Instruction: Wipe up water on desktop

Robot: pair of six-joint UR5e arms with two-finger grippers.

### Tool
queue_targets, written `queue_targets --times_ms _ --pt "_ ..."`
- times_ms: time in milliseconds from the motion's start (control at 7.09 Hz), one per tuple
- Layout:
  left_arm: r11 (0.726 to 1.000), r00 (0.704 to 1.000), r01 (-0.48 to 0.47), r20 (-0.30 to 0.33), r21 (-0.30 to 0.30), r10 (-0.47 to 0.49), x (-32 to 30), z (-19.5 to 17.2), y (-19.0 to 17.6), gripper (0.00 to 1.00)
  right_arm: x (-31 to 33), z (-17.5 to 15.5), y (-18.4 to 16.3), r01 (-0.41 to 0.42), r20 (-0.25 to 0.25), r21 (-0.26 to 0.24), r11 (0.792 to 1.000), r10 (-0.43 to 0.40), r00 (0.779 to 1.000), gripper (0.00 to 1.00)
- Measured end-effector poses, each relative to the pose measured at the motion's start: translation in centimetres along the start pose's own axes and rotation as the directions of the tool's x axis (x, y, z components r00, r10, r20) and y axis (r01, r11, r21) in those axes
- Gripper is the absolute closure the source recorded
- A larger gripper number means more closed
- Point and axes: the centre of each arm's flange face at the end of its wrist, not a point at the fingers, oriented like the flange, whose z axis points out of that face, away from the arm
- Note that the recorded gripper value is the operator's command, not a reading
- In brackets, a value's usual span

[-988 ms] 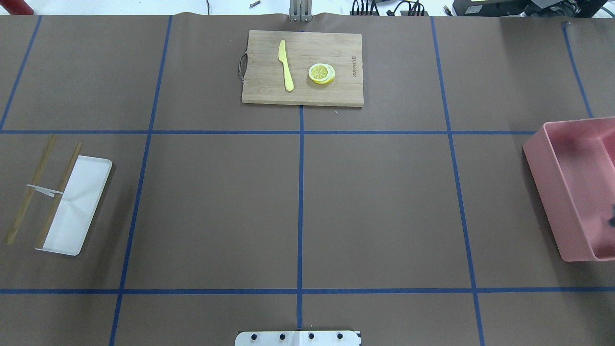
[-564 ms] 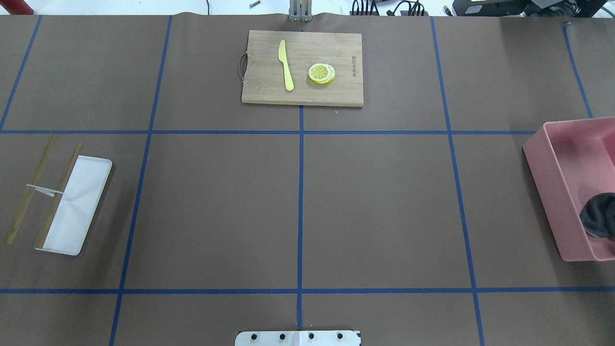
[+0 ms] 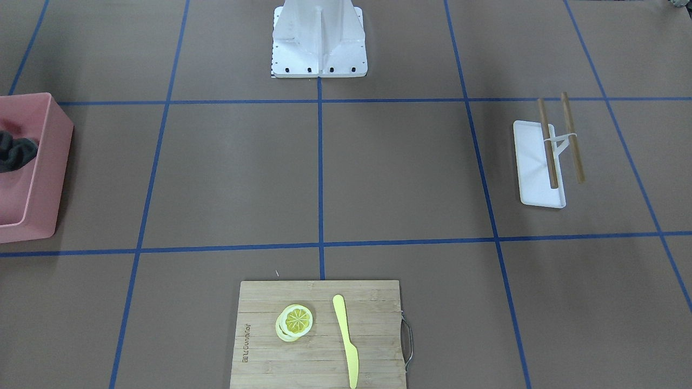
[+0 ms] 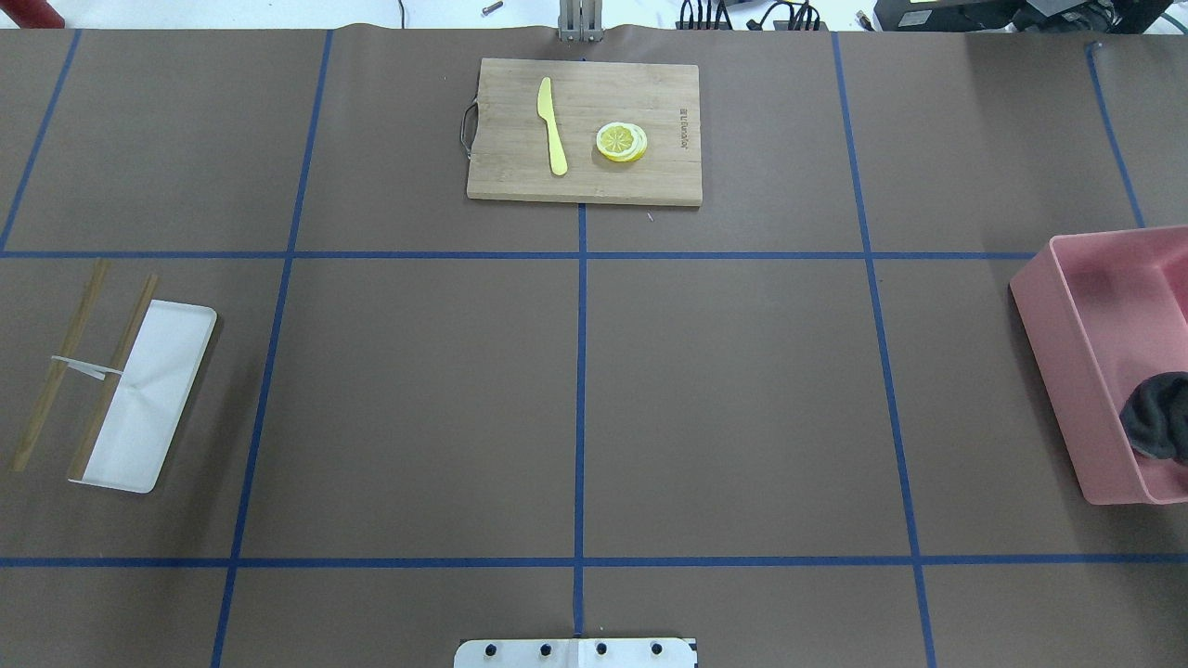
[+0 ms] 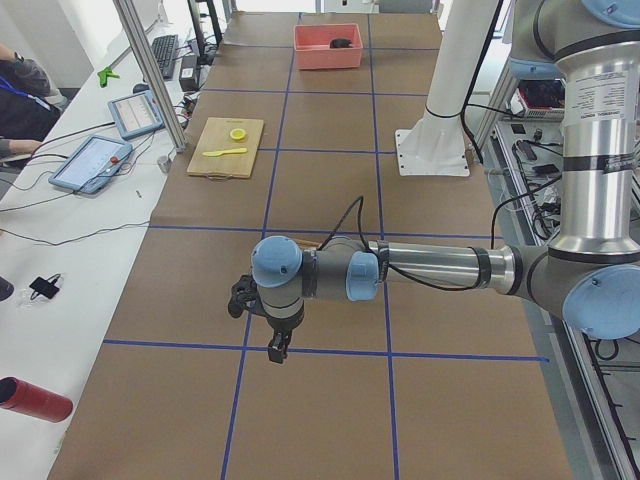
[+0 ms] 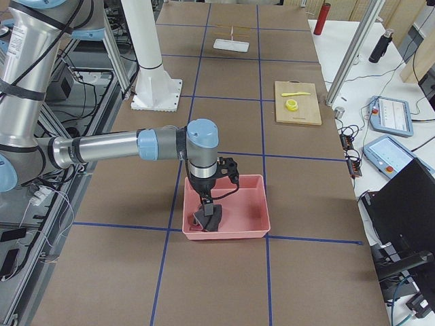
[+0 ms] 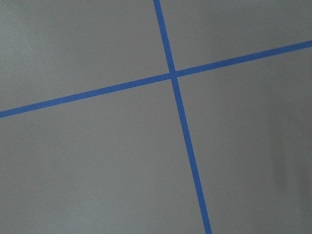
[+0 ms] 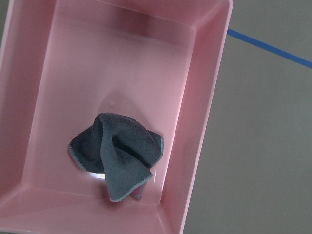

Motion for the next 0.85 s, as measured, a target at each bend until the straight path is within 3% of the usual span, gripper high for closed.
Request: queue_targets --times_ms 423,847 --pt "1.000 1.000 0.000 0.000 -0.002 0.000 0.0 0.1 0.2 0.01 2.1 1.3 -4.5 -0.023 -0.005 0.000 1.000 0.023 1.000 0.00" --pt "1.000 1.000 -0.001 -0.001 -0.004 0.001 -0.1 0.2 0.3 0.01 3.5 2.4 -6.7 -0.168 0.063 -0.004 0.986 0.168 0.984 0.00"
